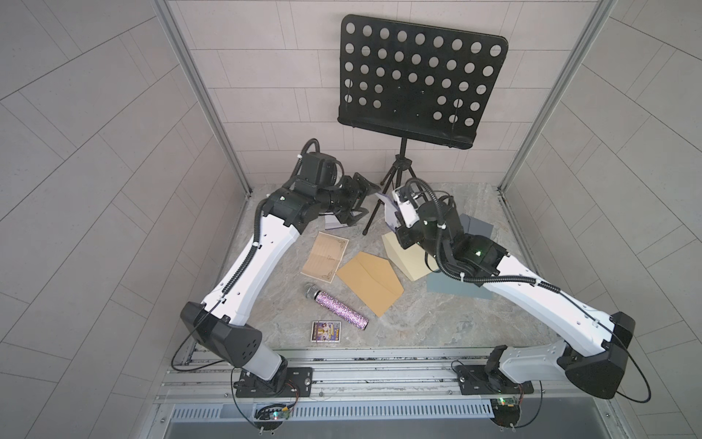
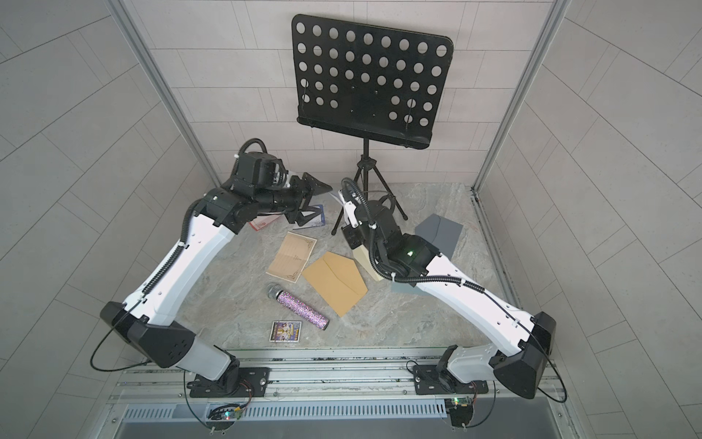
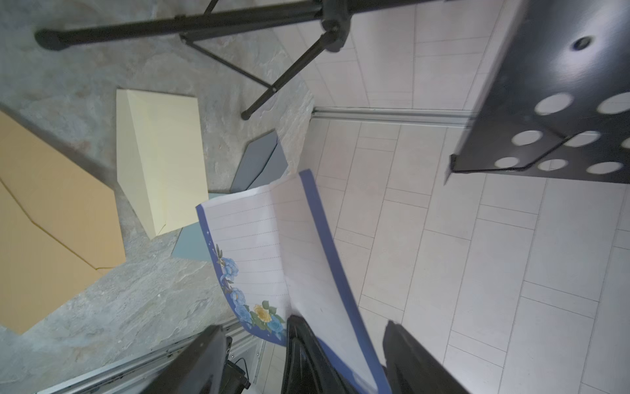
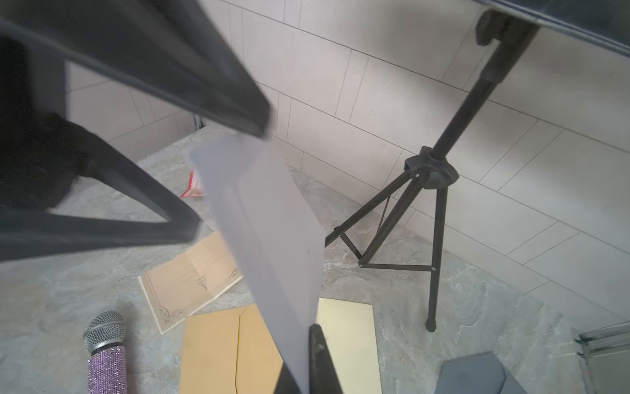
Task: Take the letter paper out of the envelope
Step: Unfold the letter paper.
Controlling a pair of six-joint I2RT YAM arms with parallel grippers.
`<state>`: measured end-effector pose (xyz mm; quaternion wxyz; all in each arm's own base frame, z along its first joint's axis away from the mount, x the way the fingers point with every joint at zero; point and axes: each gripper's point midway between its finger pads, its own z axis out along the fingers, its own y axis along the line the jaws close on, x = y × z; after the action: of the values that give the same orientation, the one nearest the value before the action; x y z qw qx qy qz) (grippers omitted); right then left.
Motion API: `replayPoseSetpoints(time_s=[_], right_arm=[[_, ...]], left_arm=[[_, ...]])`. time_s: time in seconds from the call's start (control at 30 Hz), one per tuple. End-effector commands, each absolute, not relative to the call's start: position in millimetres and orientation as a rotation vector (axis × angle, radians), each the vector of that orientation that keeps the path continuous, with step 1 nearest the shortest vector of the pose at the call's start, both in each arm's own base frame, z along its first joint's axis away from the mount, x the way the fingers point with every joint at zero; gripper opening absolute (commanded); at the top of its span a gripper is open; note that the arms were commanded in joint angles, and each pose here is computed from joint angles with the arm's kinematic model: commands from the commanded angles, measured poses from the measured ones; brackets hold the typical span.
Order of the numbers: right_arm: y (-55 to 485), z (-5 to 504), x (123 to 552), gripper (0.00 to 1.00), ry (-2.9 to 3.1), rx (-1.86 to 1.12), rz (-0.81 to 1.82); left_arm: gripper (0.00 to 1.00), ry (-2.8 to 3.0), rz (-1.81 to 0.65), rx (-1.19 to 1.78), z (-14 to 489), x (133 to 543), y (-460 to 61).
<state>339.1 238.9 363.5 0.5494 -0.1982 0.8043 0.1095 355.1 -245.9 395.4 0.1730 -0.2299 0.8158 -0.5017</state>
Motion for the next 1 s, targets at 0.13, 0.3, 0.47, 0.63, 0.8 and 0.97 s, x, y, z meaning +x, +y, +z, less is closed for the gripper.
replayPoseSetpoints(time_s=[0.13,0.3,0.47,0.63,0.8,0.97], right_arm=[[233.6,370.8,319.4,0.0,2.151,-0.21,1.062],[237.6,394.1,306.1,0.0,2.123,-0.139,1.345],[233.1,406.9,300.2,0.0,2.114,-0.029,1.504],[237.0,424.6,289.8,0.0,2.084,-0.017,1.649],[239.6,430.5,286.5,0.0,2.073,-0.006,1.728],[236.8,429.6,288.9,0.0,2.066,0.019,1.732]], left_arm=[[0.69,2.193,-1.19,-0.458,396.5,352.9,-191.2],[0.64,2.166,-1.348,-0.287,380.1,345.3,-214.6],[0.68,2.119,-1.468,-0.118,373.9,337.6,-233.7],[0.71,2.021,-1.611,-0.02,375.7,335.8,-248.7],[0.71,1.927,-1.761,0.072,395.1,327.6,-266.9],[0.69,1.873,-1.818,0.126,412.6,314.8,-274.9]])
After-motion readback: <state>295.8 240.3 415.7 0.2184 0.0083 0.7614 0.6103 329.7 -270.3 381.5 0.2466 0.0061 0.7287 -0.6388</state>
